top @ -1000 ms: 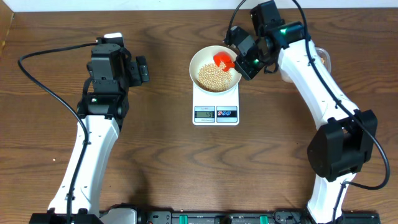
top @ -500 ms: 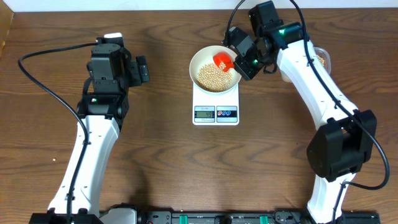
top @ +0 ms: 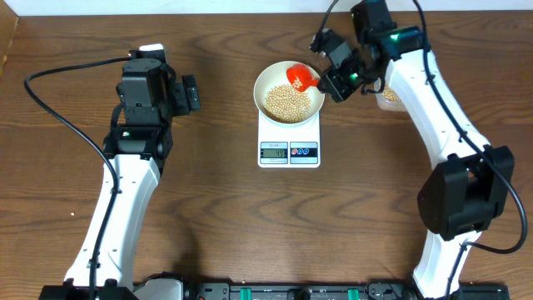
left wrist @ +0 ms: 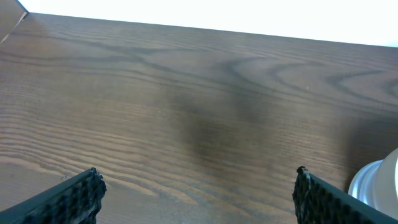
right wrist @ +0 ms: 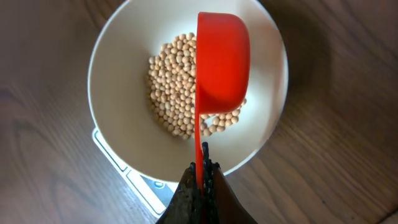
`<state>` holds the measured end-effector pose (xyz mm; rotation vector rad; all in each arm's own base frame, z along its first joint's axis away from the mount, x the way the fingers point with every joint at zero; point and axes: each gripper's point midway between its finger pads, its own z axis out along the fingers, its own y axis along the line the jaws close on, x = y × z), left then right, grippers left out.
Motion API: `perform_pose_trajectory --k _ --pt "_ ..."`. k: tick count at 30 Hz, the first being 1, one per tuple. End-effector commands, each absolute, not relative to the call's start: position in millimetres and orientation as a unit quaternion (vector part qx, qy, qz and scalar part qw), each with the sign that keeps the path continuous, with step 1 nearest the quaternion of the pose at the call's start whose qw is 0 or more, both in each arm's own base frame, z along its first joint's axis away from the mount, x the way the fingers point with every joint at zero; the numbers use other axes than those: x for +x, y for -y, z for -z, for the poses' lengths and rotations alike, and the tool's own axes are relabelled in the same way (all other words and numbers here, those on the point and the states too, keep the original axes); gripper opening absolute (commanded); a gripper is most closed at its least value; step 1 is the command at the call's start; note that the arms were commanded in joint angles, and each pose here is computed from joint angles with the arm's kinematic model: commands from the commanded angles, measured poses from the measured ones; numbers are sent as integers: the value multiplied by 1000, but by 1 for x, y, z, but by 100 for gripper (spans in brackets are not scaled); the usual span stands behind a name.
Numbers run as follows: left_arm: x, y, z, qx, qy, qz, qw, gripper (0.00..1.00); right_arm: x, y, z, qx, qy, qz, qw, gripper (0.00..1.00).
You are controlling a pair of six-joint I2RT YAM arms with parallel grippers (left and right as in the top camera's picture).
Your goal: Scoop item into bowl and weigh 50g on scale
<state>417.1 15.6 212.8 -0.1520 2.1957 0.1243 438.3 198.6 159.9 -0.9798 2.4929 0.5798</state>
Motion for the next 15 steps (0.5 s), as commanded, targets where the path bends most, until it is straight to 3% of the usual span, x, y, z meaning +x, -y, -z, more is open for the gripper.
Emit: perform_pose_trajectory --k 1,15 --pt "419 -17 -213 -55 -889 -54 452 99 440 -200 -192 -332 -877 -262 227 1" --pt "419 -17 -213 -55 -889 -54 451 99 439 -200 -195 -328 -874 -278 227 1"
